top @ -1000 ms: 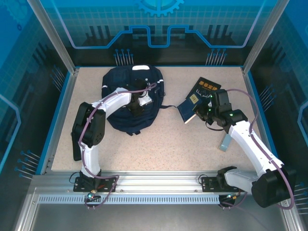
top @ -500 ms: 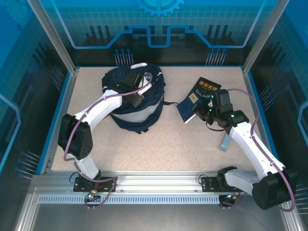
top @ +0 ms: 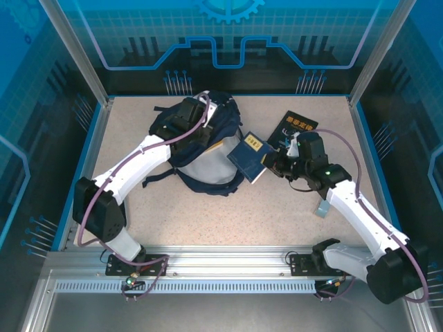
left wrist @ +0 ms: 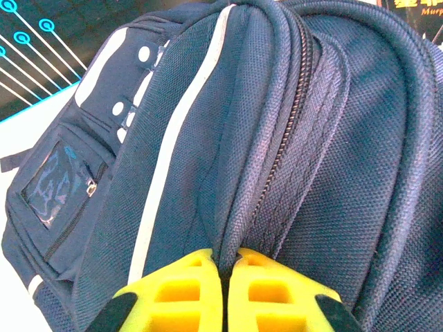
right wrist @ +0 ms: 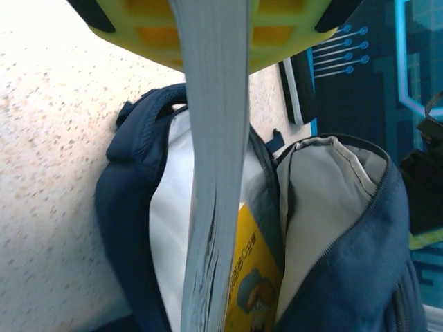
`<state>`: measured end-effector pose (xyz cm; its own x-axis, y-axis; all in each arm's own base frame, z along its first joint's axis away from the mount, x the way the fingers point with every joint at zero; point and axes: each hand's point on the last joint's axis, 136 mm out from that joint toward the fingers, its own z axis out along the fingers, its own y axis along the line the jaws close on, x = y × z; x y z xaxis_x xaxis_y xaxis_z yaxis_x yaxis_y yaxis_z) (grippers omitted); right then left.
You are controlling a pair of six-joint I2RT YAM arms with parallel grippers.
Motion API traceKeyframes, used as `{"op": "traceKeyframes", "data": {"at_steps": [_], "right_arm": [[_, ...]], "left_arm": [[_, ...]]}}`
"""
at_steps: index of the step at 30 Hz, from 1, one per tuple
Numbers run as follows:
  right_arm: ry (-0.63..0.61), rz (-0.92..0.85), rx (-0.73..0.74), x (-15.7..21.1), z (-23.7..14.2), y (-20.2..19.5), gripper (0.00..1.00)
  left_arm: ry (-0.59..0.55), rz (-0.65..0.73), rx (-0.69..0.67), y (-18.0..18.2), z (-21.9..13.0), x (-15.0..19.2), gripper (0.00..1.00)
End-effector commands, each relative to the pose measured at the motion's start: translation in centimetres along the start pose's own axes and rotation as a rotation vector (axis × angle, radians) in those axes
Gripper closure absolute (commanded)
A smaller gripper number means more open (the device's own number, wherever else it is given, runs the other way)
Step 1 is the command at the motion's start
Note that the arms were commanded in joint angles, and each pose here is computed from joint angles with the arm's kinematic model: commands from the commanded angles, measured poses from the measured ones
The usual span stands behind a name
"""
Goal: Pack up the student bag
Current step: Place the book in the student bag.
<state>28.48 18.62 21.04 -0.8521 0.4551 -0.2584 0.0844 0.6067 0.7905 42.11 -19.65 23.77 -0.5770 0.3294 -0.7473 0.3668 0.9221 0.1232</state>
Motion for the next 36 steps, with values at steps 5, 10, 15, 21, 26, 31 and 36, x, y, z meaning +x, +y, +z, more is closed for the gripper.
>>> {"op": "traceKeyframes", "data": {"at_steps": [5,10,15,21,26,31,36], "right_arm": [[0.050,-0.005,-0.193,-0.1,3.2,4.6,1.00],[0.070,-0.003,-0.219,-0.6,7.1,6.6,1.00],[0.029,0.081,-0.191,-1.9,11.3,5.6,1.00],[-0.012,0.149,-0.111,-2.7,15.2,3.4,1.00],[-0.034,0.217,-0.046,-3.1,18.6,2.3,0.99],[-0.012,0.259,-0.059,-3.4,22.3,2.4,0.94],[0.054,0.296,-0.053,-3.0,25.0,3.3,0.80]], "left_arm": [[-0.276,-0.131,0.077,-1.3,-5.7,-7.2,1.00],[-0.279,-0.168,0.091,-1.6,-6.1,-7.2,1.00],[-0.287,-0.178,0.092,-1.6,-6.8,-7.3,1.00],[-0.280,-0.189,0.104,-1.8,-7.1,-6.9,1.00],[-0.269,-0.197,0.104,-1.9,-6.8,-6.5,1.00],[-0.269,-0.187,0.086,-1.6,-7.0,-6.5,1.00],[-0.263,-0.187,0.094,-1.7,-6.9,-6.4,0.99]]}}
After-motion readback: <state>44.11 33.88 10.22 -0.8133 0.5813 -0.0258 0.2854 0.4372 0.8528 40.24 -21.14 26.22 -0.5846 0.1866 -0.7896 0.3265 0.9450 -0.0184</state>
